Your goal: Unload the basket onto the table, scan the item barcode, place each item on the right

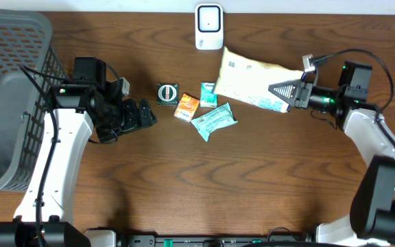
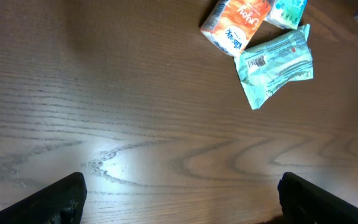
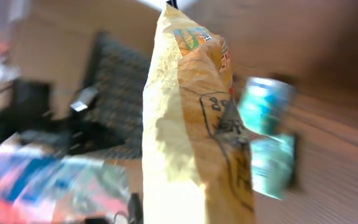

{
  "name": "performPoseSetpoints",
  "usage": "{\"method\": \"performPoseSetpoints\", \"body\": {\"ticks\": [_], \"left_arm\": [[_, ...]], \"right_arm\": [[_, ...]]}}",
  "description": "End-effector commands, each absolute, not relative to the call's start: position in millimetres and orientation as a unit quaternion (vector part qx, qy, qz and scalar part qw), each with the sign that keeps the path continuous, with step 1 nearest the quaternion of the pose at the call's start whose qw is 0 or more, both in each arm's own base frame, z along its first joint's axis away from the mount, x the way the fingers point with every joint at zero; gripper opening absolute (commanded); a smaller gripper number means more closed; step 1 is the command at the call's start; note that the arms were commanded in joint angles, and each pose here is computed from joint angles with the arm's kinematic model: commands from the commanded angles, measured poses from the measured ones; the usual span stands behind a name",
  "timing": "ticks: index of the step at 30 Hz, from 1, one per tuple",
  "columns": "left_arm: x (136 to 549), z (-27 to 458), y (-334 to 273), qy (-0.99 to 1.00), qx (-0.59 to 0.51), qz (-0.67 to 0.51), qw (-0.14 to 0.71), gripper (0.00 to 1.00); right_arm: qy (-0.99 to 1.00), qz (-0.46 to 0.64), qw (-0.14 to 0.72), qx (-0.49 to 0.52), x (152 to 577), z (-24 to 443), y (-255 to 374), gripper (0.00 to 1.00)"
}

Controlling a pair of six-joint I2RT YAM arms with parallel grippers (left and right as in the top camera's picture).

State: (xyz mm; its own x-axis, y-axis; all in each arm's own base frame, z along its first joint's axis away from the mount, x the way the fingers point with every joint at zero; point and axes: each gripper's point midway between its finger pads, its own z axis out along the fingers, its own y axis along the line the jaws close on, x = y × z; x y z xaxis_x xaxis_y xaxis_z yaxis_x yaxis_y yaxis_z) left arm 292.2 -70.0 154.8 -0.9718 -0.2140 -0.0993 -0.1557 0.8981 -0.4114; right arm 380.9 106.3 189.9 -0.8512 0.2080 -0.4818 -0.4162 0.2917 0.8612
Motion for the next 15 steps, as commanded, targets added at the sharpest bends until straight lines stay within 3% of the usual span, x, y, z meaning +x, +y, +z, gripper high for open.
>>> {"method": "performPoseSetpoints", "body": {"ticks": [1, 15], "left_arm": [[291.3, 152.6, -71.6, 0.972, -0.088, -0.206, 0.066, 0.98], [291.3, 152.6, -71.6, 0.972, -0.088, -0.206, 0.066, 0.98]], "right_arm": [[0.704, 0.646, 0.263, -0.134, 356.0, 244.0, 115.8, 0.01], [0.702, 0.674, 0.209, -0.094, 347.0, 269.8, 118.0, 0.01]]}}
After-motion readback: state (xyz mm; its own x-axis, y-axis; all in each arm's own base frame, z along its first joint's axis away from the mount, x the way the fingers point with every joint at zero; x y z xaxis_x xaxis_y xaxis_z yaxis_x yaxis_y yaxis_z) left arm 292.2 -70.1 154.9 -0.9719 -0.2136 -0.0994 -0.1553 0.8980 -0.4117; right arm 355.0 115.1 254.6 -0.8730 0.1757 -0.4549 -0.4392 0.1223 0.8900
